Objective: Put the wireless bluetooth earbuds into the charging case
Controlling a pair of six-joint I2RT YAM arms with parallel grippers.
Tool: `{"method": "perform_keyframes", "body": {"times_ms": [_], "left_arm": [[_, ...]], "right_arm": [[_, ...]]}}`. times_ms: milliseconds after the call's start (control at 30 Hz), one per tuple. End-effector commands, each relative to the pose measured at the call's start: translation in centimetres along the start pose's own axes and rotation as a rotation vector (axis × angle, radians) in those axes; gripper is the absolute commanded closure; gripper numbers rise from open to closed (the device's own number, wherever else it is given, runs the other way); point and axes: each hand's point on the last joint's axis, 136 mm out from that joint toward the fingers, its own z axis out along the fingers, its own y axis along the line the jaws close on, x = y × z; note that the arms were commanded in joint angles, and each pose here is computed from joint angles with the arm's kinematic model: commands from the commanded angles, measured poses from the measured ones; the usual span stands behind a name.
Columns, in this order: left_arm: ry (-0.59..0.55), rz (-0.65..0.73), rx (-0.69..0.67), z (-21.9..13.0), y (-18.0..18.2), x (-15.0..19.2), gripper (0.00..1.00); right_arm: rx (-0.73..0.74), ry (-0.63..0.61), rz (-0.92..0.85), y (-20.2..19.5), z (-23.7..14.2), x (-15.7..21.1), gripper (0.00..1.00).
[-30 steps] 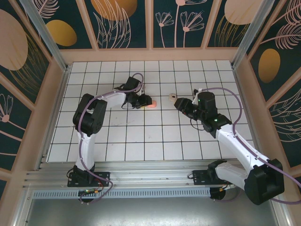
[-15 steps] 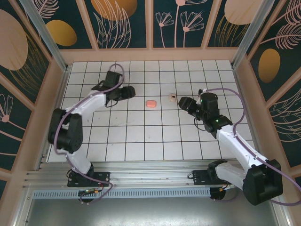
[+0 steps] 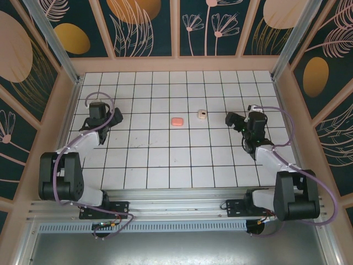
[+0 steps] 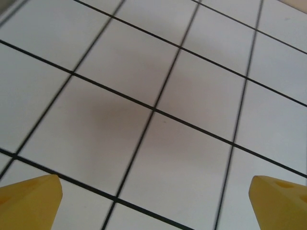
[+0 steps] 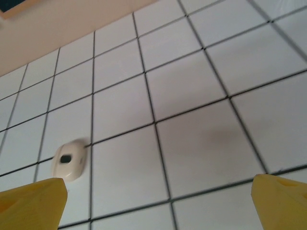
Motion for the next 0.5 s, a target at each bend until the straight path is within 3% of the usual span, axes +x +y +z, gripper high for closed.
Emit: {"method": "perform_keyframes", "body": {"times_ms": [0,100,267,467], "left_arm": [[-0.21,-0.001,-0.089,-1.0,2.3,-2.8,0.01],[-0.284,0.009,-0.125,-1.8,3.8,-2.7,0.01],[-0.465,-0.012,-0.073,-3.8,5.1,-1.3,0.01],[-0.667,-0.005,-0.085,-7.2,6.2,-2.6,0.01]], "right_arm": [[0.055,-0.151,-0.104,-1.5,0.4,-2.5,0.01],[0.067,-0.18,-0.103,-2.7,0.7,-2.7,0.01],[0.05,-0.23,-0.115,-3.6,0.8,-2.5,0.01],[0.058,-0.284,-0.104,-5.8,0.6,-1.9,0.01]]}}
